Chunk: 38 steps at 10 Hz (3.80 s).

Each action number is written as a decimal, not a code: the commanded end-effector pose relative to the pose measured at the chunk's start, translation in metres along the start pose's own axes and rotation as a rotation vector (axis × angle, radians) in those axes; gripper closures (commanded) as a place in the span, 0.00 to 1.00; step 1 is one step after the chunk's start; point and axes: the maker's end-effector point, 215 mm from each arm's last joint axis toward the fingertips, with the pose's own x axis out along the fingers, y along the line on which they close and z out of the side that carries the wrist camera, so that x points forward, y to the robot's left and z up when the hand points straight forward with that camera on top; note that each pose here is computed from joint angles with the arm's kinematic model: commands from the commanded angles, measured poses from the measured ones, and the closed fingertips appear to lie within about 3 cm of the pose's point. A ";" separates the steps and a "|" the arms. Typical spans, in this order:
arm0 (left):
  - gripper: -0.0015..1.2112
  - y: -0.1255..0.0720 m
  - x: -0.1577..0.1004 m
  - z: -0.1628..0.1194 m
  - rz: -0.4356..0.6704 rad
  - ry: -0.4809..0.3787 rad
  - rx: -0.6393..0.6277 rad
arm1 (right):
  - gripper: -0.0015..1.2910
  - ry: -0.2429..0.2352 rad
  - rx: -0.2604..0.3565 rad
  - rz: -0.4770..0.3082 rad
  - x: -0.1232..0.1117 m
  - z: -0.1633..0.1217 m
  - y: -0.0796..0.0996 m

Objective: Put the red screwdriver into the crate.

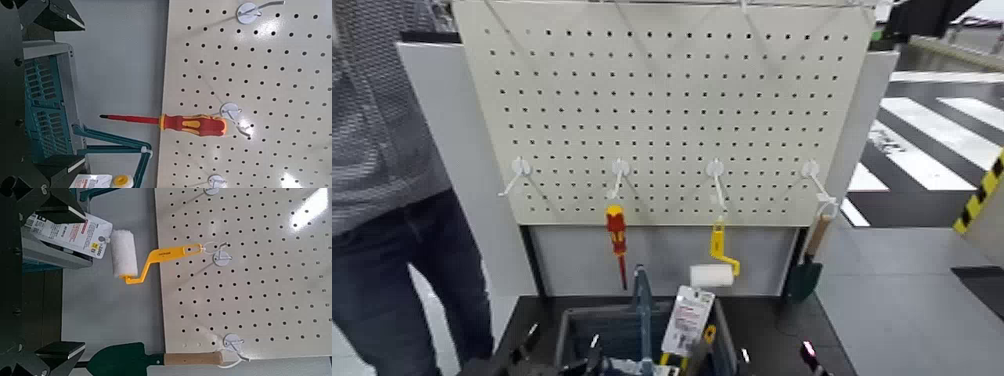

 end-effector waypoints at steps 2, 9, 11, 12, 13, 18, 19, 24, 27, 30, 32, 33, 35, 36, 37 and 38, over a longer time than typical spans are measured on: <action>0.10 0.000 0.000 -0.001 -0.002 0.004 -0.003 | 0.13 0.000 0.001 0.000 0.000 0.000 0.000; 0.10 -0.010 0.032 0.021 -0.153 0.008 -0.041 | 0.13 0.008 0.001 0.001 0.000 -0.003 0.001; 0.10 -0.013 0.045 0.033 -0.215 0.006 -0.031 | 0.13 0.009 0.002 0.005 0.001 -0.003 0.003; 0.10 -0.012 0.051 0.042 -0.231 0.000 -0.019 | 0.13 0.009 0.007 0.004 0.000 -0.003 0.004; 0.10 -0.009 0.056 0.046 -0.243 0.002 -0.012 | 0.13 0.008 0.008 0.003 0.000 -0.003 0.004; 0.10 -0.024 0.087 0.067 -0.360 -0.007 -0.013 | 0.13 0.007 0.012 0.003 0.000 -0.003 0.005; 0.10 -0.026 0.093 0.072 -0.372 -0.010 -0.006 | 0.13 0.005 0.013 0.005 0.000 -0.002 0.006; 0.10 -0.055 0.122 0.090 -0.497 -0.007 0.023 | 0.13 0.000 0.018 0.007 0.001 -0.001 0.008; 0.11 -0.060 0.129 0.085 -0.539 0.024 0.007 | 0.13 -0.001 0.021 0.008 0.001 -0.001 0.009; 0.13 -0.061 0.134 0.086 -0.560 0.033 -0.004 | 0.13 -0.002 0.024 0.010 0.001 -0.002 0.010; 0.49 -0.063 0.134 0.084 -0.569 0.039 -0.012 | 0.13 -0.002 0.024 0.010 0.001 -0.002 0.010; 0.84 -0.062 0.134 0.086 -0.566 0.034 -0.011 | 0.13 -0.004 0.022 0.010 0.001 -0.001 0.009; 0.96 -0.064 0.133 0.086 -0.566 0.026 -0.013 | 0.13 -0.004 0.022 0.010 0.001 -0.001 0.009; 0.98 -0.064 0.132 0.086 -0.566 0.022 -0.020 | 0.13 -0.004 0.022 0.009 0.001 -0.001 0.009; 0.98 -0.063 0.132 0.087 -0.562 0.017 -0.023 | 0.13 -0.004 0.022 0.009 0.001 -0.001 0.009; 0.98 -0.061 0.131 0.087 -0.559 0.014 -0.027 | 0.13 -0.004 0.022 0.007 0.001 -0.001 0.008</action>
